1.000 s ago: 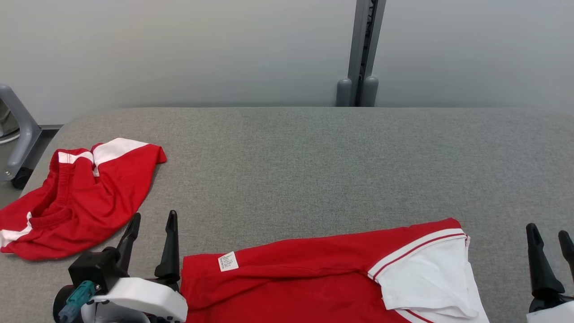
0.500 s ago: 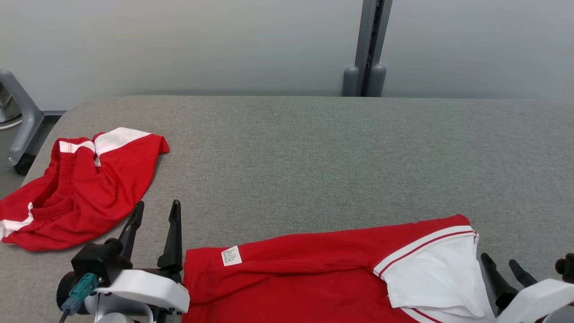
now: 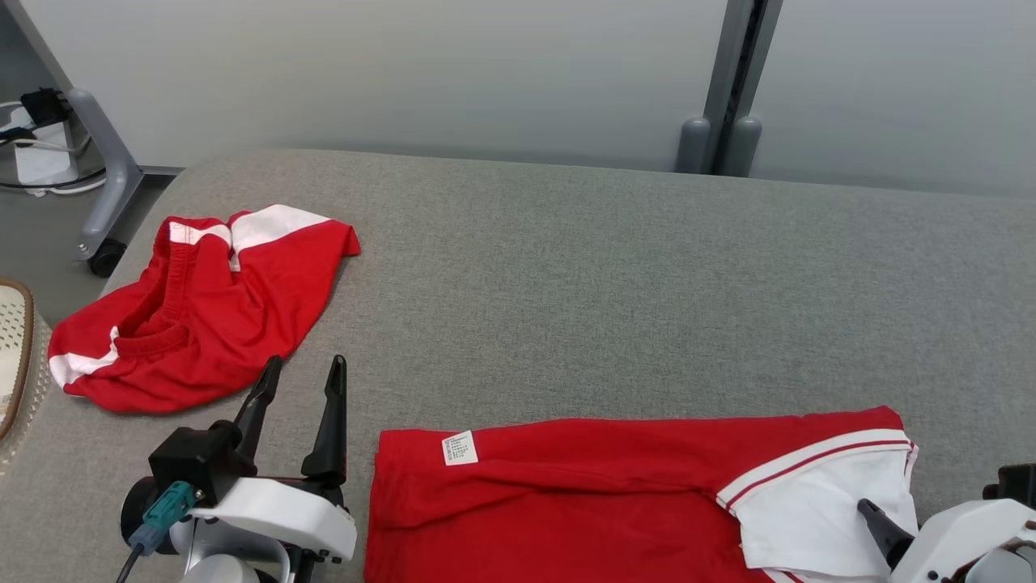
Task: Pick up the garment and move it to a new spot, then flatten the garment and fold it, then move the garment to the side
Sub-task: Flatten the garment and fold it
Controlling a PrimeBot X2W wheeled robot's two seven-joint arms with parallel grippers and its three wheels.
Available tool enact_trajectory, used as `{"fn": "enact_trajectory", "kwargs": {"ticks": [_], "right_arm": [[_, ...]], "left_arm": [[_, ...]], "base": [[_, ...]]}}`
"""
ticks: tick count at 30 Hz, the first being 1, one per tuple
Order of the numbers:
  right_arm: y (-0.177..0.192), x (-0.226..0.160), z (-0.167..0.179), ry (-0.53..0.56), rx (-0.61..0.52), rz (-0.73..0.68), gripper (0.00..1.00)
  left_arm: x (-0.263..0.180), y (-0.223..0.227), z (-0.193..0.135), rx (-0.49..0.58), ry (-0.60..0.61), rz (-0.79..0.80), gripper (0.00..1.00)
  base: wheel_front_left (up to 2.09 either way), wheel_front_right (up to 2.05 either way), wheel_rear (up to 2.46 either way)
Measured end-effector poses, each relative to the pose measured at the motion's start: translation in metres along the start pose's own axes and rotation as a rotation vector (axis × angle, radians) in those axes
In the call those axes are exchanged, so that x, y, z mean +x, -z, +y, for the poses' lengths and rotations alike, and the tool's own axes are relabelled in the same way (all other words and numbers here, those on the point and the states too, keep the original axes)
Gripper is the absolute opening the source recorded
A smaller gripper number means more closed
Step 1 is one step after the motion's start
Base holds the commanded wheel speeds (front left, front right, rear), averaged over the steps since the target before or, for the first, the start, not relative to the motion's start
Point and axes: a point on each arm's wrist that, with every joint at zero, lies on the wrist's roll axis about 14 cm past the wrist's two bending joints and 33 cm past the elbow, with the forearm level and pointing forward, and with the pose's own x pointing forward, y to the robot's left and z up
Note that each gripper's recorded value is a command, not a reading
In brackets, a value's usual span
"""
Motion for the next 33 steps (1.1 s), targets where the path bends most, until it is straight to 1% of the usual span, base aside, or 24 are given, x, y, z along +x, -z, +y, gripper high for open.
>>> {"fn": "enact_trajectory", "kwargs": {"ticks": [3, 4, 6, 7, 11, 16, 23, 27, 30, 33], "right_arm": [[0.003, 0.003, 0.013, -0.035, 0.005, 0.029, 1.00], [0.004, 0.004, 0.016, -0.044, 0.002, 0.034, 0.70], [0.005, 0.005, 0.021, -0.056, 0.003, 0.038, 0.20], [0.005, 0.005, 0.024, -0.064, 0.001, 0.038, 0.00], [0.005, 0.004, 0.036, -0.093, 0.008, 0.018, 0.00], [-0.005, -0.001, 0.034, -0.095, 0.020, -0.036, 0.00], [-0.036, -0.018, 0.009, -0.052, 0.019, -0.139, 0.00], [-0.056, -0.032, -0.016, 0.002, 0.017, -0.196, 0.00], [-0.071, -0.044, -0.033, 0.047, -0.008, -0.228, 0.00], [-0.079, -0.051, -0.038, 0.061, -0.020, -0.243, 0.00]], "left_arm": [[-0.003, 0.001, 0.004, -0.003, -0.014, 0.002, 1.00], [-0.004, 0.001, 0.004, -0.005, -0.018, 0.001, 1.00], [-0.005, 0.000, 0.004, -0.009, -0.020, -0.004, 1.00], [-0.005, -0.001, 0.003, -0.009, -0.015, -0.009, 1.00], [-0.010, -0.001, 0.002, -0.010, -0.010, -0.016, 1.00], [-0.011, -0.003, -0.002, -0.011, 0.004, -0.029, 1.00], [-0.005, -0.003, -0.013, -0.016, 0.043, -0.040, 1.00], [-0.001, 0.000, -0.024, -0.023, 0.074, -0.036, 1.00], [0.002, 0.000, -0.028, -0.023, 0.087, -0.036, 1.00], [0.004, 0.002, -0.032, -0.025, 0.099, -0.034, 1.00]], "base": [[0.00, 0.00, 0.00], [0.00, 0.00, 0.00], [0.00, 0.00, 0.00], [0.00, 0.00, 0.00], [0.00, 0.00, 0.00], [0.00, 0.00, 0.00], [0.00, 0.00, 0.00], [0.00, 0.00, 0.00], [0.00, 0.00, 0.00], [0.00, 0.00, 0.00]]}}
